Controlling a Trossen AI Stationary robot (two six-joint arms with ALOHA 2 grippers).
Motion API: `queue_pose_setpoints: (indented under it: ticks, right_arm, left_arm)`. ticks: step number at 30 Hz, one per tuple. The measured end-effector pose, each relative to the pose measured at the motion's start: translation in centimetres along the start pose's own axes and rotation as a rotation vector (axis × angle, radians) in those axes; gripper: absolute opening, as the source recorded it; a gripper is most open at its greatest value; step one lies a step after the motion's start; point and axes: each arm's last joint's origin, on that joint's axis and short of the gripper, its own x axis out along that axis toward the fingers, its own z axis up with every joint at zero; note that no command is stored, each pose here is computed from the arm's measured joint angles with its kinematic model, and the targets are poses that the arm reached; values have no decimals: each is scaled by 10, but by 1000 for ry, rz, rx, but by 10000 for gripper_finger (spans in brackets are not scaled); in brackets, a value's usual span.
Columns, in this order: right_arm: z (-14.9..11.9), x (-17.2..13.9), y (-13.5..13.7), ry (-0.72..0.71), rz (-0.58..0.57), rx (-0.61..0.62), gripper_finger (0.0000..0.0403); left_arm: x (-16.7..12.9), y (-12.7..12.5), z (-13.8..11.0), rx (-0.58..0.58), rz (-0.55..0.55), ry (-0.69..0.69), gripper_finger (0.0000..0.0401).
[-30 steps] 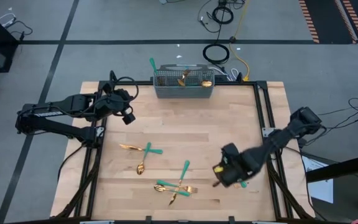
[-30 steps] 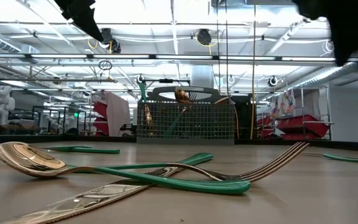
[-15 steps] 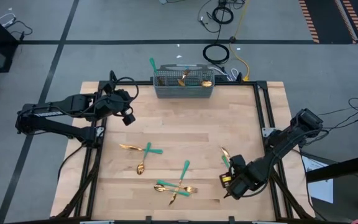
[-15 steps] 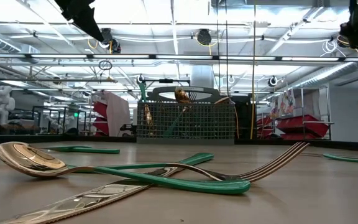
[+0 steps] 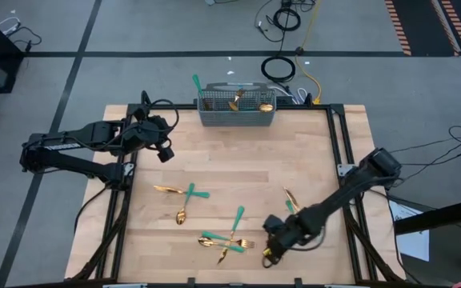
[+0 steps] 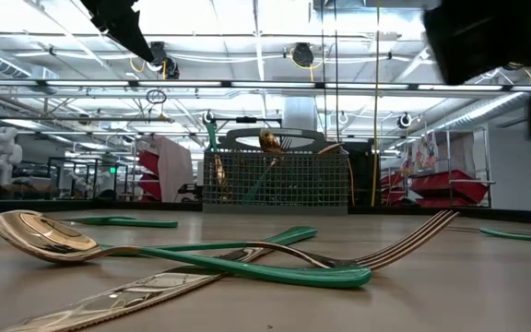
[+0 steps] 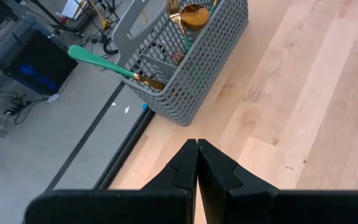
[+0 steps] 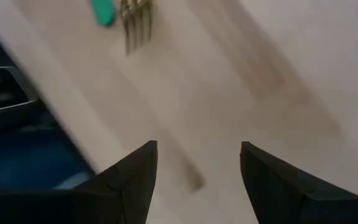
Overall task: Sort silverware
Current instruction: Put the green fork into the gray silverware organizer
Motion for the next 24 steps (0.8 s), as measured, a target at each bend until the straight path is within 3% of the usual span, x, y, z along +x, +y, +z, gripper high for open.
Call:
queue_pose_setpoints:
  ticks: [7,10,17,24]
  right_arm:
    - [35,8,9,-55,-1,-37,212]
    - [36,16,9,-50,-9,19,212]
    - [29,34,21,-88,96,151,212]
    - [29,40,18,-165,61,267,212]
  left_arm:
    - [0,-1,0,0,-27,2,15]
    - [0,-1,0,0,-48,4,15]
    - [0,-2,0,10,-69,7,15]
    - [0,-2,0,10,-69,7,15]
